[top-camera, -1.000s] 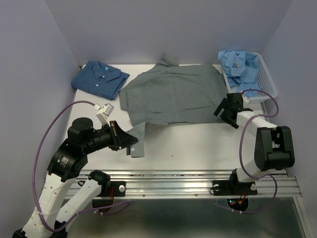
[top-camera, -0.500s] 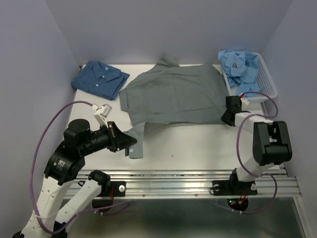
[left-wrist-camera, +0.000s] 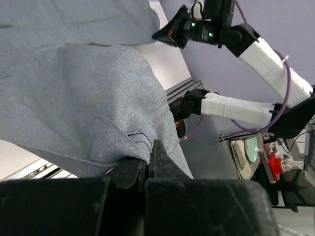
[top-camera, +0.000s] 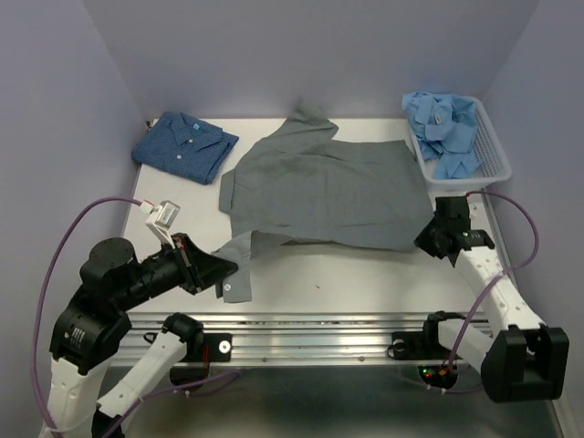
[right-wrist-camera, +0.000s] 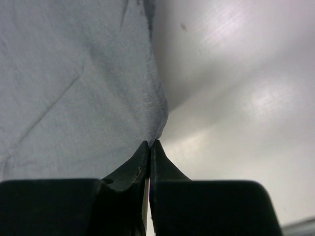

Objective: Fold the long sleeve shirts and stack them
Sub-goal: Flatten the shirt out, then fold the shirt

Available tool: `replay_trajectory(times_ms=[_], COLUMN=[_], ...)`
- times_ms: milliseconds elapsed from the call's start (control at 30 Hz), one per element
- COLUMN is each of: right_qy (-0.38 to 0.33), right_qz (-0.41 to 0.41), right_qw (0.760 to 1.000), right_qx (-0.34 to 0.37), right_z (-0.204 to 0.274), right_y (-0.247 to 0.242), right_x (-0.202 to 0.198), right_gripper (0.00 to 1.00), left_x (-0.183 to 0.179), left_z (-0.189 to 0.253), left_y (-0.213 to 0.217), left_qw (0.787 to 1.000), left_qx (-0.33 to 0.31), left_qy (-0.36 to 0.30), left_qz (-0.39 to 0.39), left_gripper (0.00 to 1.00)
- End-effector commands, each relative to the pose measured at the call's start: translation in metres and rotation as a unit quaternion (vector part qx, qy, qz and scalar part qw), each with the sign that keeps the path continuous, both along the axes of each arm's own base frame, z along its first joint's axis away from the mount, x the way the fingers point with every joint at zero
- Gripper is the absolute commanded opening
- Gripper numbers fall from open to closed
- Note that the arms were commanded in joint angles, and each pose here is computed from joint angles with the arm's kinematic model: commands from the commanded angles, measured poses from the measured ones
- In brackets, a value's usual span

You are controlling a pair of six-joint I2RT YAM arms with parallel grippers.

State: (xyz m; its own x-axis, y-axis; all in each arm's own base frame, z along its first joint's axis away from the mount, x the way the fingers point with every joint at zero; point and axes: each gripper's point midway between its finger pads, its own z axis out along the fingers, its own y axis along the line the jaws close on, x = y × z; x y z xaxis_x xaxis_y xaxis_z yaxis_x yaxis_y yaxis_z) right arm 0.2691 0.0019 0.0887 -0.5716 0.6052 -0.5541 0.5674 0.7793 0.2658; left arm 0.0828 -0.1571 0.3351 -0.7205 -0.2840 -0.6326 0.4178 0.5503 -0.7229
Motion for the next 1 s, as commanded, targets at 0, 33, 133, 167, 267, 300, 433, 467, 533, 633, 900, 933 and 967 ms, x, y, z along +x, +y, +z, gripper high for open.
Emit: replay_trajectory(times_ms=[0,33,133,167,267,300,433,467,533,633,900,933,967], right_qy=[0.059,0.054,0.050,0.055,0.060,0.062,0.070,0.068,0.067,0.061,0.047,0.043,0.030], right_qz=[0.005,0.006,0.000,-0.001,0.000,0.007,0.016,0.013,0.007,0.002,0.028,0.033,0.034], right_qw=[0.997,0.997,0.998,0.998,0.998,0.998,0.997,0.997,0.998,0.998,0.998,0.998,0.998], right_qx=[0.049,0.053,0.043,0.034,0.025,0.031,0.030,0.027,0.015,-0.007,-0.029,-0.033,-0.035], right_z=[0.001,0.008,0.019,0.018,0.015,0.011,0.004,0.004,0.006,0.011,0.012,0.010,0.014], right_y=[0.017,0.019,0.014,0.011,0.009,0.012,0.013,0.012,0.007,0.000,-0.002,-0.003,-0.003], right_x=[-0.047,-0.047,-0.049,-0.051,-0.047,-0.042,-0.028,-0.024,-0.016,-0.005,0.039,0.048,0.055], right_gripper=[0.02,0.02,0.02,0.02,0.02,0.02,0.02,0.02,0.02,0.02,0.03,0.03,0.02], left_x=[-0.006,-0.005,0.006,0.013,0.043,0.059,0.118,0.128,0.152,0.185,0.278,0.286,0.294], left_z=[0.023,0.023,0.019,0.023,0.029,0.026,0.040,0.042,0.050,0.047,0.058,0.074,0.075], left_y=[0.002,0.002,-0.001,-0.003,-0.012,-0.016,-0.027,-0.031,-0.040,-0.046,-0.085,-0.088,-0.091], left_qw=[1.000,1.000,1.000,0.999,0.996,0.995,0.984,0.982,0.972,0.960,0.944,0.937,0.934], left_qx=[-0.013,-0.010,0.010,0.009,0.025,0.037,0.056,0.059,0.073,0.126,0.147,0.147,0.153], left_qy=[-0.022,-0.021,-0.027,-0.044,-0.090,-0.092,-0.168,-0.179,-0.220,-0.249,-0.294,-0.317,-0.323], left_qz=[-0.003,-0.003,-0.005,-0.006,-0.005,0.002,0.033,0.035,0.027,0.020,0.006,0.007,0.005], left_gripper=[0.00,0.00,0.00,0.00,0.00,0.00,0.00,0.00,0.00,0.00,0.00,0.00,0.00])
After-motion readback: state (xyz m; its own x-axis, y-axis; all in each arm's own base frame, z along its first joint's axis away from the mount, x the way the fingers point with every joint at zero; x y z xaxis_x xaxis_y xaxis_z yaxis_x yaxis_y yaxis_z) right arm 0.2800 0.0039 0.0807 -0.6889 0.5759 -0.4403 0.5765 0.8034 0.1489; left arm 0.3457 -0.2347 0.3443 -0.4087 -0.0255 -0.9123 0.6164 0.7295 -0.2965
